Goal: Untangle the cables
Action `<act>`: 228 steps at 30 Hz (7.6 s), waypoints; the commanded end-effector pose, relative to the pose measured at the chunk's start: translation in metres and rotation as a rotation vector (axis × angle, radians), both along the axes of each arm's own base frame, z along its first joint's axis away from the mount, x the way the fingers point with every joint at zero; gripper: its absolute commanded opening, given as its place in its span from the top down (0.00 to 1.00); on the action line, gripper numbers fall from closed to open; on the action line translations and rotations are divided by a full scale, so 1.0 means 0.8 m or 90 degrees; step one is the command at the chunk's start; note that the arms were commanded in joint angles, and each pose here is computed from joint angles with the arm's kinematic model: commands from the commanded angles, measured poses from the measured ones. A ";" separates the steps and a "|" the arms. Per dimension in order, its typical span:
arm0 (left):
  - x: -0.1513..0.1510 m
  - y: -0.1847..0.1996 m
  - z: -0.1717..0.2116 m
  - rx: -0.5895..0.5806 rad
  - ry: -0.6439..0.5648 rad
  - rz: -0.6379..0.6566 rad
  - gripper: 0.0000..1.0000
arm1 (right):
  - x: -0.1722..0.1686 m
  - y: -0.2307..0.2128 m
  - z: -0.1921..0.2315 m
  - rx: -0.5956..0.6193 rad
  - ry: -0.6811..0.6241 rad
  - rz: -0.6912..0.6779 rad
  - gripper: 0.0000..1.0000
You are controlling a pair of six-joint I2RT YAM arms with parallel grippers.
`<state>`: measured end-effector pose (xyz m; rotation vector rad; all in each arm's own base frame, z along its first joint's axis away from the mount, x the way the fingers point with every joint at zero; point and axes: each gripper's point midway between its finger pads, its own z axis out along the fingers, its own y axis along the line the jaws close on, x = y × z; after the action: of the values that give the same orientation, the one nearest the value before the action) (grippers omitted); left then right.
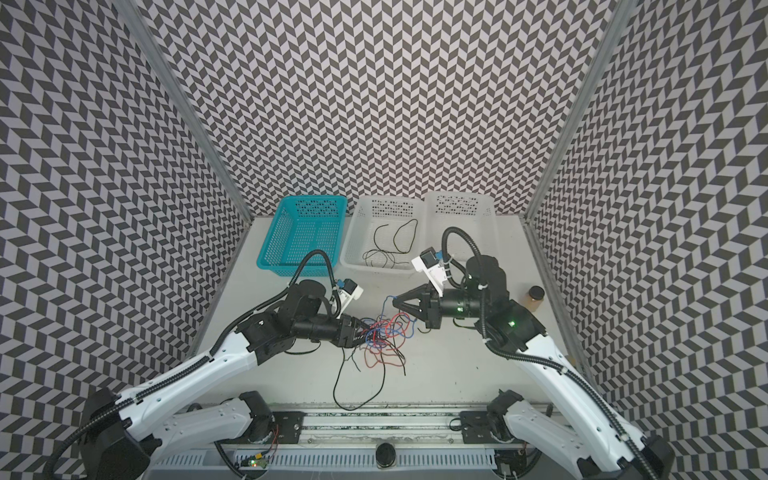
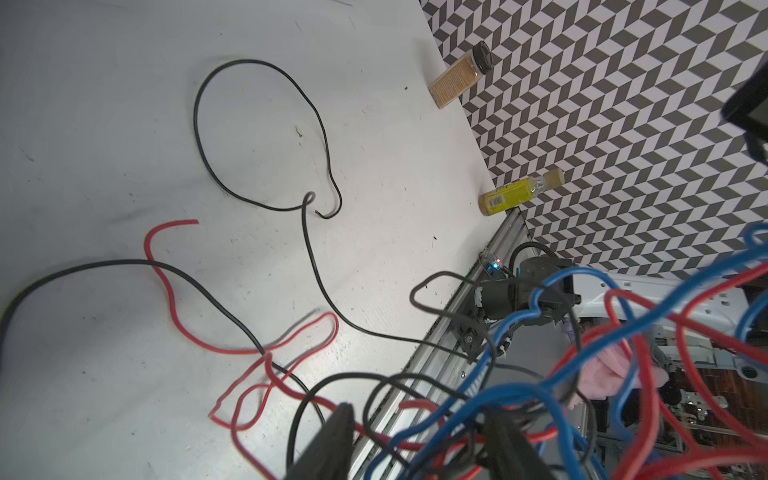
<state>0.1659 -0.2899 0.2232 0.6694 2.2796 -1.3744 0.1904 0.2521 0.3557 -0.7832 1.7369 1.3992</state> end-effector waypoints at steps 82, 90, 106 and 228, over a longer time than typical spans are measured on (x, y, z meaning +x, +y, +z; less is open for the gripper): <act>0.038 0.139 0.059 0.071 -0.173 0.432 1.00 | 0.073 -0.161 -0.179 -0.166 0.184 -0.697 1.00; 0.047 0.175 0.032 0.119 -0.129 0.466 1.00 | 0.065 -0.238 -0.177 -0.251 0.220 -0.805 1.00; 0.044 0.132 0.018 0.084 -0.095 0.321 1.00 | 0.060 -0.131 -0.106 -0.142 0.156 -0.471 0.54; 0.054 0.187 -0.038 0.143 -0.012 0.460 1.00 | 0.125 -0.242 0.089 0.036 0.055 -0.665 1.00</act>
<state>0.2068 -0.1359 0.1751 -0.1499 2.3693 -0.7360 0.2720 0.0157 0.4137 0.4115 1.7402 0.4789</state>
